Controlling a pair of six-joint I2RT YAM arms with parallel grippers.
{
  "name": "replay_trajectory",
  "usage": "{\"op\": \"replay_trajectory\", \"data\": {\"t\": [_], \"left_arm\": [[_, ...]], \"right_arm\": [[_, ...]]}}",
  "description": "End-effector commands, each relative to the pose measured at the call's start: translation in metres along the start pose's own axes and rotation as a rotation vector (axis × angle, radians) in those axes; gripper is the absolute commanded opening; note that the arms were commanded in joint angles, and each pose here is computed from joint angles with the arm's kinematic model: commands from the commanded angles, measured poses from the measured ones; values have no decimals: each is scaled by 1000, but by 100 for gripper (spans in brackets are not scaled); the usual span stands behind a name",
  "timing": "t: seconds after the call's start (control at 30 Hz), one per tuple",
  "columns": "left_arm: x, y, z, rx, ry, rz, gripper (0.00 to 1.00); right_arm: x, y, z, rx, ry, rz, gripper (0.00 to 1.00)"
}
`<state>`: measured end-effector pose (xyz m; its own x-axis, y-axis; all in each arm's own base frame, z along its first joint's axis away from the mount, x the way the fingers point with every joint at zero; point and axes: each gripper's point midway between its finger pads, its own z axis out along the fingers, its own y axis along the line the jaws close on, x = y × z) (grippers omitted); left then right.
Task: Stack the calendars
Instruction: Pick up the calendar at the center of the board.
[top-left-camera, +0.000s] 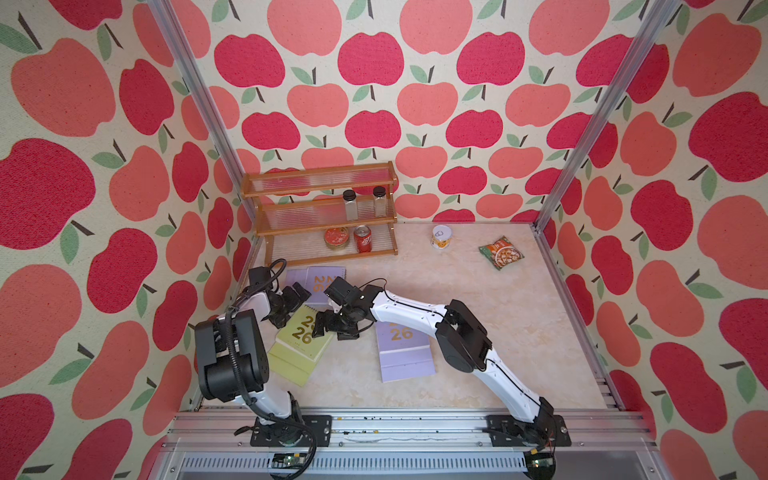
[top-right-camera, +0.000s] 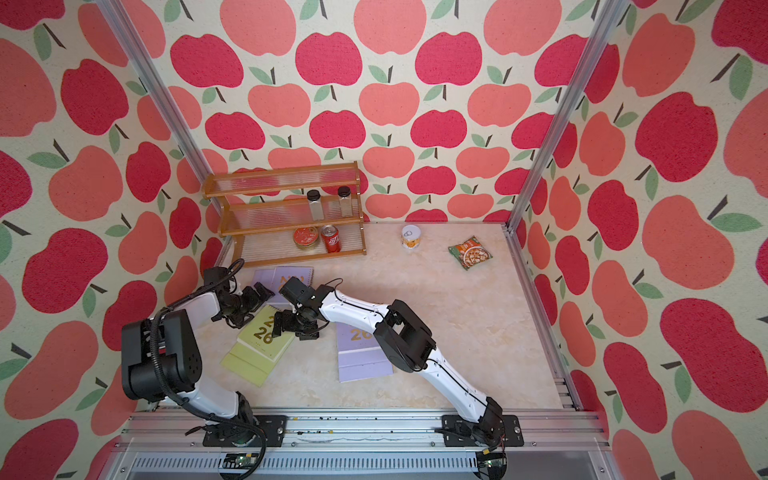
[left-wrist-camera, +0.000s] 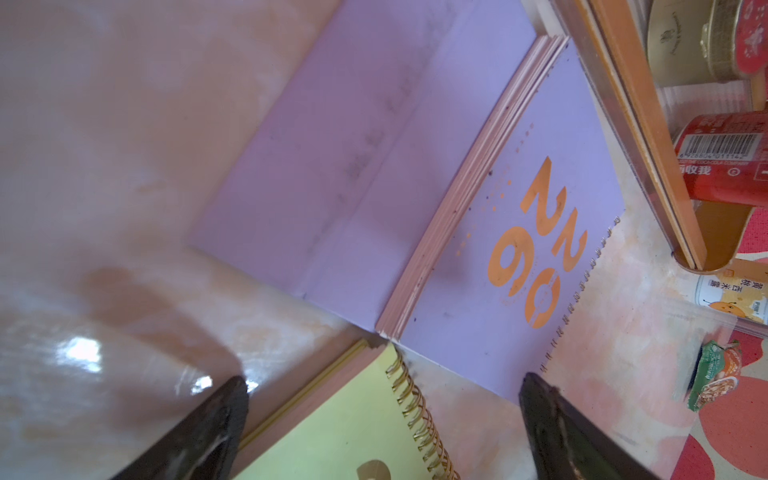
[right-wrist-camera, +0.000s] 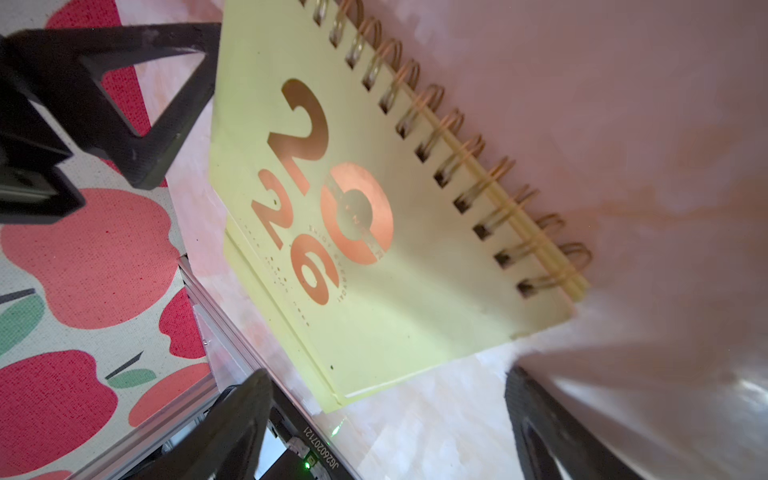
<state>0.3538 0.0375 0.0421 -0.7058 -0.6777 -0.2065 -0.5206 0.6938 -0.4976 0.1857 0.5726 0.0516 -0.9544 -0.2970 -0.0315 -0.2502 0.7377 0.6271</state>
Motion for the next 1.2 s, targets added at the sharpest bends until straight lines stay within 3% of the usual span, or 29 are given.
{"op": "replay_trajectory", "data": {"t": [0.0, 0.37, 0.6, 0.87, 1.17], "left_arm": [[10, 2, 2, 14, 33, -34, 100], [52, -1, -5, 32, 89, -50, 100], [63, -11, -14, 11, 102, -14, 100], [71, -18, -11, 18, 117, 15, 100], [72, -17, -5, 31, 120, 21, 100]], "right_arm": [[-2, -11, 16, 20, 9, 46, 90], [-37, -7, 14, -79, -10, 71, 90], [-58, -17, 2, -79, -39, 35, 89], [-48, -26, 1, -57, 3, -6, 88], [-41, 4, -14, -157, -28, -87, 79]]}}
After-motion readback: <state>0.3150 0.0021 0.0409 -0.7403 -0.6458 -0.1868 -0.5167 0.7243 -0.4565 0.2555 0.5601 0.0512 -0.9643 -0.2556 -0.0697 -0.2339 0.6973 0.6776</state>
